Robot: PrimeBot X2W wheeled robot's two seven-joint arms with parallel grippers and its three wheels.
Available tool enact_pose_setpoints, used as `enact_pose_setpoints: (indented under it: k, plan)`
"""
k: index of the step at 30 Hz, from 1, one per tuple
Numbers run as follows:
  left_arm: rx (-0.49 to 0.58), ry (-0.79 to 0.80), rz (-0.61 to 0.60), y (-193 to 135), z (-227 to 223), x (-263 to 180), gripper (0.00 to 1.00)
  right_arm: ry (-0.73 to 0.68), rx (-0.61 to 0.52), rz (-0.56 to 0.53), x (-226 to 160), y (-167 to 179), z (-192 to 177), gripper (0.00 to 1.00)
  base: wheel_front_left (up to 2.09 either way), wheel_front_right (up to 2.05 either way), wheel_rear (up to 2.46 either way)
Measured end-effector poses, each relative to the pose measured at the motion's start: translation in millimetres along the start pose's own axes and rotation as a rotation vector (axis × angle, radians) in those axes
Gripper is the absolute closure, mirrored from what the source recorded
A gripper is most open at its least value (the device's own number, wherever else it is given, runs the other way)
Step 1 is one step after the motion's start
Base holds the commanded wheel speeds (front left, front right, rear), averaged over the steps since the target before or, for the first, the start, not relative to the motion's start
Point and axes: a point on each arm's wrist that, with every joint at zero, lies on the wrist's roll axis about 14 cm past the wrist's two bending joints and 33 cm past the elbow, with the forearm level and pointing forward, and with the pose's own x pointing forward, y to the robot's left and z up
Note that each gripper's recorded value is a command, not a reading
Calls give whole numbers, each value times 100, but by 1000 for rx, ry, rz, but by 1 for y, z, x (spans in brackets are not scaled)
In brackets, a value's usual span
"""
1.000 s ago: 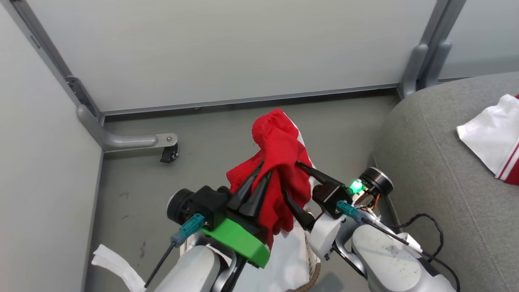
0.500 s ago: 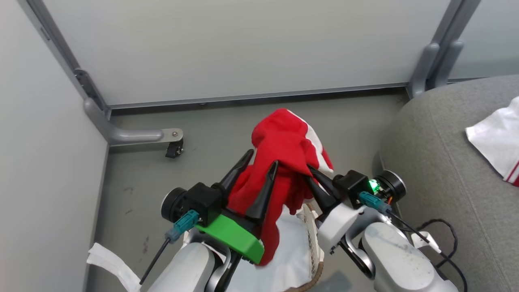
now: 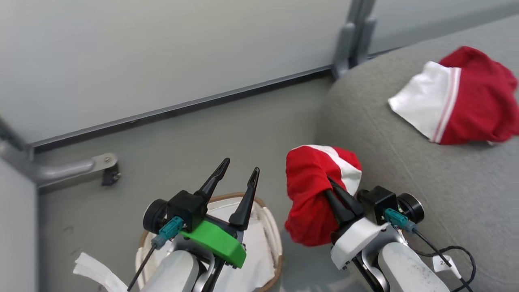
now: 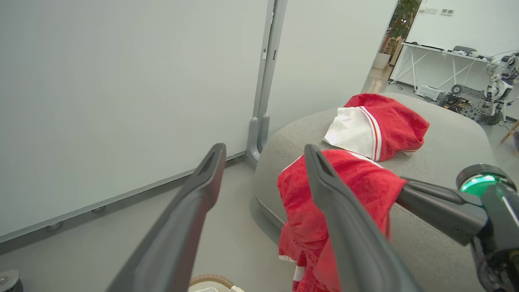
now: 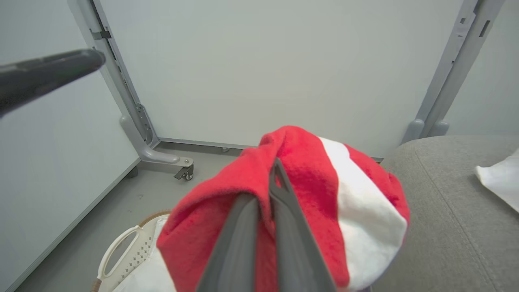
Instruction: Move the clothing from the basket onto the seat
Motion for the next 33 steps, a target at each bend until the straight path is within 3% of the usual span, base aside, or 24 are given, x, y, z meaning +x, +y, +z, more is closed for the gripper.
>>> enact_pose_setpoints:
  k: [11,18,27,33]
  plan:
    - [-43,94,-221,-63,-38,32,0,9,-32,-269,-65,-71,2,100,0,0,0]
    - [-50,151,-334,-84,-61,44,0,13,-264,-319,-75,-115,30,100,0,0,0]
    - [-69,199,-334,-55,-91,54,0,-46,-687,-339,-39,-194,128,100,0,0,0]
    - [-85,228,-322,-31,-113,58,0,-117,-864,-454,-16,-250,205,100,0,0,0]
